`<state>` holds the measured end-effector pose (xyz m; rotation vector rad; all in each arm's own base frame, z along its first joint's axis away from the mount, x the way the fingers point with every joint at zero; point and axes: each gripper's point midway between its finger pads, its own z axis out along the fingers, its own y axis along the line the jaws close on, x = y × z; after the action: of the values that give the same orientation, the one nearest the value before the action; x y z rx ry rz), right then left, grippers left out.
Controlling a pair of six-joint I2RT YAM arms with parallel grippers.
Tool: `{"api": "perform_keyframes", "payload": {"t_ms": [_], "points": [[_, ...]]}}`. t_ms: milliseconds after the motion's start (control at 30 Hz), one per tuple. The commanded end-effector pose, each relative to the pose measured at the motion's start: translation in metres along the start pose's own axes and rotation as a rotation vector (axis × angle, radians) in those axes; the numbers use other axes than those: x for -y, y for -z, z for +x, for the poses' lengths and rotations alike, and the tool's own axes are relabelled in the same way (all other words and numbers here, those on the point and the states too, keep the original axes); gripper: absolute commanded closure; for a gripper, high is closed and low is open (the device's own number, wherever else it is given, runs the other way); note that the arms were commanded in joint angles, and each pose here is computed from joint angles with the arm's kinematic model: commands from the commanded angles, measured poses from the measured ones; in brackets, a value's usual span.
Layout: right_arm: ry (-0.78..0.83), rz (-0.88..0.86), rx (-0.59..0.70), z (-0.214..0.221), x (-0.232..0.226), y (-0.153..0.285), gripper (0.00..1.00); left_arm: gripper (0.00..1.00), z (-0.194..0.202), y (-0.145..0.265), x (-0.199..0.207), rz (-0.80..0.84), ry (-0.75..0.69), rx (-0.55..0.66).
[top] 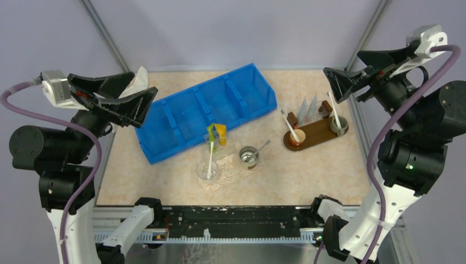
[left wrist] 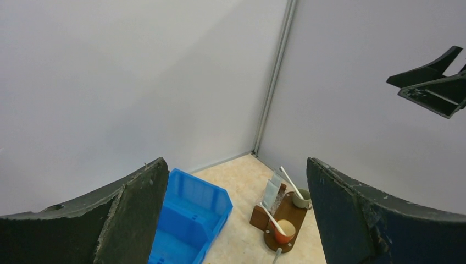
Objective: Prepare toiletry sets of a toothbrush and toothpaste on the tray
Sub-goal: Reset both arms
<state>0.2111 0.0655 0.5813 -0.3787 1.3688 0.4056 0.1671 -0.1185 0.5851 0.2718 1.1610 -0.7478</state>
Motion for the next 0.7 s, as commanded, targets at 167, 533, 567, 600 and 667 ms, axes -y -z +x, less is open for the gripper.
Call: {"api": "perform_keyframes", "payload": {"t_ms": [167,533,567,600,667], "points": [[-0.005,0.053,-0.007,0.001,-0.004,0.011,0.01,0.01,0.01,-0.002,-0.001,0.0,0.034,-0.048],[-0.05,0.069,0.003,0.007,0.01,0.001,0.01,0.01,0.016,-0.003,-0.008,-0.015,0.004,-0.067],[-0.052,0.068,0.002,0.008,0.011,0.001,0.01,0.01,0.017,-0.003,-0.008,-0.017,0.003,-0.068],[-0.054,0.07,0.003,0.009,0.011,0.001,0.01,0.01,0.017,-0.003,-0.009,-0.019,0.003,-0.07],[-0.058,0.074,0.001,0.011,0.013,0.0,0.01,0.01,0.019,-0.003,-0.01,-0.023,0.001,-0.072]]}}
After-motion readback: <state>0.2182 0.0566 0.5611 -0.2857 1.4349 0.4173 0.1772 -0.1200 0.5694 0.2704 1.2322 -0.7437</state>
